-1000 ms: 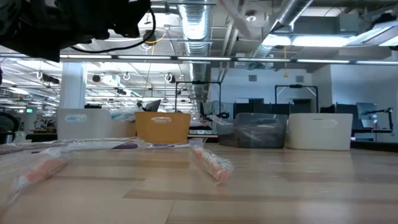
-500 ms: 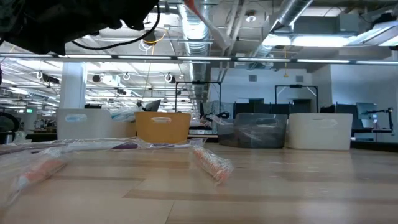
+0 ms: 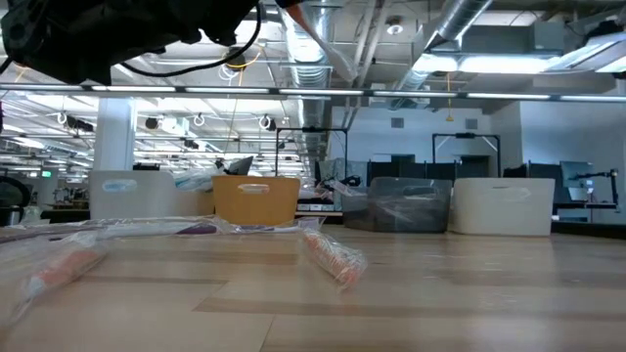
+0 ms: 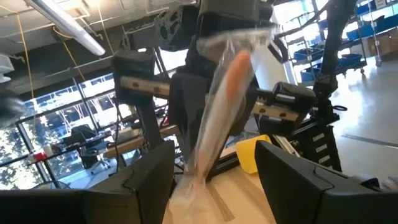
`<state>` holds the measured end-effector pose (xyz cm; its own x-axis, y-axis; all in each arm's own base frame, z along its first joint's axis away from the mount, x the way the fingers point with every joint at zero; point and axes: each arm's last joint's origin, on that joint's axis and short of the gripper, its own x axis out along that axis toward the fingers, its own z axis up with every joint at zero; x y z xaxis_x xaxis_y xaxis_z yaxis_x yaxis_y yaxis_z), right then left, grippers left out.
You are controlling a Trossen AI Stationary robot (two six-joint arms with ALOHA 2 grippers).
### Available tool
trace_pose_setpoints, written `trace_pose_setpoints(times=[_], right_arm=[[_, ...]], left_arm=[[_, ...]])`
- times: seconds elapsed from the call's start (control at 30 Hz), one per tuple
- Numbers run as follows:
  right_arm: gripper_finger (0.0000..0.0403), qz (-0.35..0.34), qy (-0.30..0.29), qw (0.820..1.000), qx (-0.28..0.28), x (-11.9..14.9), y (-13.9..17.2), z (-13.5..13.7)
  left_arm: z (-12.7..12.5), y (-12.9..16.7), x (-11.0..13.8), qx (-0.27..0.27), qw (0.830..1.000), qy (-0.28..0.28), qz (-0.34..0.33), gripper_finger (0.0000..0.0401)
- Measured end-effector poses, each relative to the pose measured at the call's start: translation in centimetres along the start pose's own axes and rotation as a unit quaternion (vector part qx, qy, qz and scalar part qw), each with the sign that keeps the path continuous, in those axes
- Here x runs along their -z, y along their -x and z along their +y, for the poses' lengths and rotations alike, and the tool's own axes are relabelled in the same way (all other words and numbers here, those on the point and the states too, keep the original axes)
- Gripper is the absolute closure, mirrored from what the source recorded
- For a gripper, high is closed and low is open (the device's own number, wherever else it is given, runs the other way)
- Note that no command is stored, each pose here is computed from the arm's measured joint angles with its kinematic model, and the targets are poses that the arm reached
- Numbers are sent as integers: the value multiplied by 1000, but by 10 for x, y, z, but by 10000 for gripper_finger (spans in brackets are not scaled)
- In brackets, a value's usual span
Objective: Pick & Place Toothbrushes
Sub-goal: Put the orange toothbrush into the yellow bin
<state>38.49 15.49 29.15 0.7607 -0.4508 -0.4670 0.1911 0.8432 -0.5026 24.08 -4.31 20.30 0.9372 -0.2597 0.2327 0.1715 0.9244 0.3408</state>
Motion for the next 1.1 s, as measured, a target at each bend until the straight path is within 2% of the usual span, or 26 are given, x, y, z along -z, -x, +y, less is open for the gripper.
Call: trace_pose_setpoints(times=[0.47,0.67,1.1], right_arm=[[403,6,-11,1000,-16,0,-8,-6],[403,9,-26,999,-33,1,-11,-9],[400,15,-28,999,-38,2,-17,-10]], left_arm=[[1,-4,-3,-1,1000,0,-7,183],[1,-8,-8,31,999,-7,-32,183],[3,-9,-8,14,1000,-8,-26,184]])
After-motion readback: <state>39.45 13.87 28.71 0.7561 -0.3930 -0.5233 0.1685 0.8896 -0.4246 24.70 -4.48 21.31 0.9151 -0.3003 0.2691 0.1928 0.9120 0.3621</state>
